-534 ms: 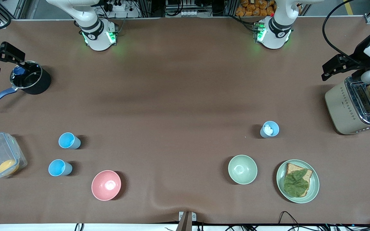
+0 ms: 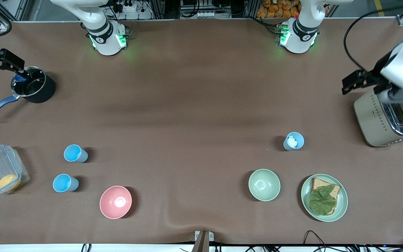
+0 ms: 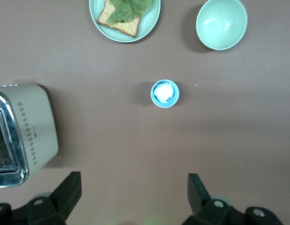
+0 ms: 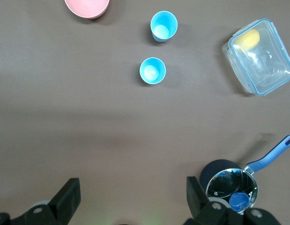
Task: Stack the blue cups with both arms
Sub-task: 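Reach the left gripper to the small cup while the right gripper reaches a blue cup, then grasp the small cup with the left gripper while the right gripper grasps the blue cup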
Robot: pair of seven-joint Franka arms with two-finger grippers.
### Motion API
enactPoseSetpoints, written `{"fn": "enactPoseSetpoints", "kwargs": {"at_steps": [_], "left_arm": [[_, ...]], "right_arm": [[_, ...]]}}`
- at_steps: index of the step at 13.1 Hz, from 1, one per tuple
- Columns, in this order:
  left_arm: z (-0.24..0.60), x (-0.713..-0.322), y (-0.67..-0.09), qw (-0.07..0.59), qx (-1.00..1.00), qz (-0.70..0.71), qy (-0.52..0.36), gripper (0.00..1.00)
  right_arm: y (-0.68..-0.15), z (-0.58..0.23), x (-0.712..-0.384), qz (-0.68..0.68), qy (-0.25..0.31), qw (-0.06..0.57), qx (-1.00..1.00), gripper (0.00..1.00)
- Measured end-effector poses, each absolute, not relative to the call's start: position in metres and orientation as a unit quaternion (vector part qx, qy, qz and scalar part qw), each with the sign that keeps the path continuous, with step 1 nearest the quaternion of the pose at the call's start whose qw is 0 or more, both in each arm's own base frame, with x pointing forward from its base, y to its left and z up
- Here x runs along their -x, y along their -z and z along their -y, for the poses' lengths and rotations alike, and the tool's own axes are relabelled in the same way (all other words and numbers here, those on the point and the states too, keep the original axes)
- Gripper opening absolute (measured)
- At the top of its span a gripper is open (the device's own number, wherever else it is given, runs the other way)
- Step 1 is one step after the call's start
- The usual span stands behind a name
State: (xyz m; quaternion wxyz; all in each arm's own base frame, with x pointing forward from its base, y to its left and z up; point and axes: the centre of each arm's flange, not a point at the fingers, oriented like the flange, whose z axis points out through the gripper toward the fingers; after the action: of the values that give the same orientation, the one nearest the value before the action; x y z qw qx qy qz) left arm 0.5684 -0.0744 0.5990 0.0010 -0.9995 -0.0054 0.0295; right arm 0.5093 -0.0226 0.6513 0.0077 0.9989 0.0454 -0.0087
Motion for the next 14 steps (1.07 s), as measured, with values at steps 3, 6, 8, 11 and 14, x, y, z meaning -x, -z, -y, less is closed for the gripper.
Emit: {"fn": "enactPoseSetpoints", "kwargs": {"at_steps": [3, 6, 8, 11, 14], "left_arm": [[0.078, -0.596, -0.519, 0.001, 1.0, 0.006, -0.02, 1.0], [0.075, -0.593, -0.428, 0.0, 1.0, 0.008, -0.006, 1.0], [0.074, -0.588, -0.375, 0.001, 1.0, 0.009, -0.006, 1.0], [0.079, -0.591, -0.317, 0.004, 1.0, 0.005, -0.021, 0.98], [0.08, -0.595, -0.269, 0.007, 1.0, 0.004, -0.029, 0.93]], "right_arm": [[-0.642, 0.022, -0.517, -0.047, 0.015, 0.008, -0.999, 1.0], [-0.606, 0.022, -0.558, -0.047, 0.036, 0.009, -0.998, 1.0], [-0.564, 0.026, -0.594, -0.045, 0.06, 0.01, -0.997, 1.0], [-0.519, 0.049, -0.626, -0.029, 0.068, 0.01, -0.997, 1.0], [-0.474, 0.059, -0.644, -0.025, 0.083, 0.01, -0.996, 1.0]]}}
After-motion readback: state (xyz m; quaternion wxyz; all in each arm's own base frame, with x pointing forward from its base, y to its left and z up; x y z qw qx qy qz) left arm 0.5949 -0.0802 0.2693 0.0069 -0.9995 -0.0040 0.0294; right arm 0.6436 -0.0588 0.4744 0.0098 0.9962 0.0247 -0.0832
